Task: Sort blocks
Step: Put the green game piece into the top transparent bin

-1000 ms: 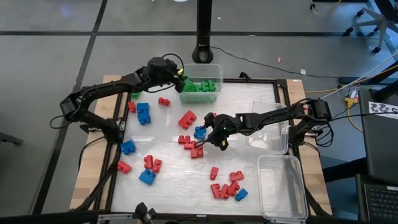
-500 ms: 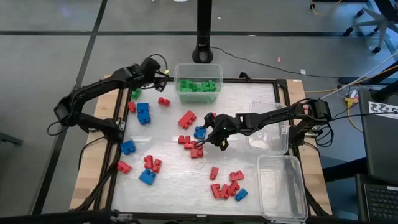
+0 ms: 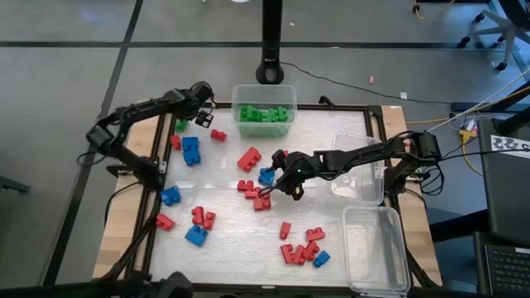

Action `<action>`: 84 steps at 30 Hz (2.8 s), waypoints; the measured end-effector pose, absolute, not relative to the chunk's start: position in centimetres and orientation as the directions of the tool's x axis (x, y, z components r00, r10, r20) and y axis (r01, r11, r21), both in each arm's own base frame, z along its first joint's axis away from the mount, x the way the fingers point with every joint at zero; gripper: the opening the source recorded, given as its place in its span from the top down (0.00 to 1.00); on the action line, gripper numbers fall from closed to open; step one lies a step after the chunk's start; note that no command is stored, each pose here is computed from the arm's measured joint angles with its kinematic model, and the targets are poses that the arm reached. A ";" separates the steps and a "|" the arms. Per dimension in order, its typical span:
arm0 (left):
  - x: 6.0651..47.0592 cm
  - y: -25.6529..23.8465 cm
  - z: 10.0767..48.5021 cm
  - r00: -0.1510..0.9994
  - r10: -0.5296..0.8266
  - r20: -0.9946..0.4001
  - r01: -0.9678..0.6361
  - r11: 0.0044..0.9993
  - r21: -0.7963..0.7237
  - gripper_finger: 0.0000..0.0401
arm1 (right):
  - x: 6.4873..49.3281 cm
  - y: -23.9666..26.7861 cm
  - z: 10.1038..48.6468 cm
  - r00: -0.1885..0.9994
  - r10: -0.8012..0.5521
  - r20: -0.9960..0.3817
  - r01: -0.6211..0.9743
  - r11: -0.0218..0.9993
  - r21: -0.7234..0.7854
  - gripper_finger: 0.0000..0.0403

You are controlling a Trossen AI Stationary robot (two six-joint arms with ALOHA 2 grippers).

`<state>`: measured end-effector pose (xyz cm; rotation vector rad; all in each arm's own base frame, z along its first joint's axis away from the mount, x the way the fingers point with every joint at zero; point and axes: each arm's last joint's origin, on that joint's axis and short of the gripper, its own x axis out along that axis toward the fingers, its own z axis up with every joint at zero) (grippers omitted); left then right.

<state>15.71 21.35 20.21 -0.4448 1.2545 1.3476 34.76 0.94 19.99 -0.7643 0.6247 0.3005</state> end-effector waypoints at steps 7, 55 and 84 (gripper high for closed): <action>14.9 22.6 17.2 -0.377 0.341 -0.861 -0.842 0.261 0.472 0.31 | 34.8 1.0 20.0 0.780 0.032 -0.625 -0.469 0.691 -0.550 0.20; 14.7 22.5 18.1 -0.271 0.289 -0.918 -0.873 0.328 0.361 0.38 | 34.8 0.9 20.0 0.781 0.032 -0.624 -0.468 0.691 -0.550 0.20; 15.3 23.3 15.6 -0.217 0.191 -0.957 -0.829 0.482 0.284 0.71 | 34.8 0.9 19.9 0.778 0.032 -0.627 -0.470 0.691 -0.549 0.20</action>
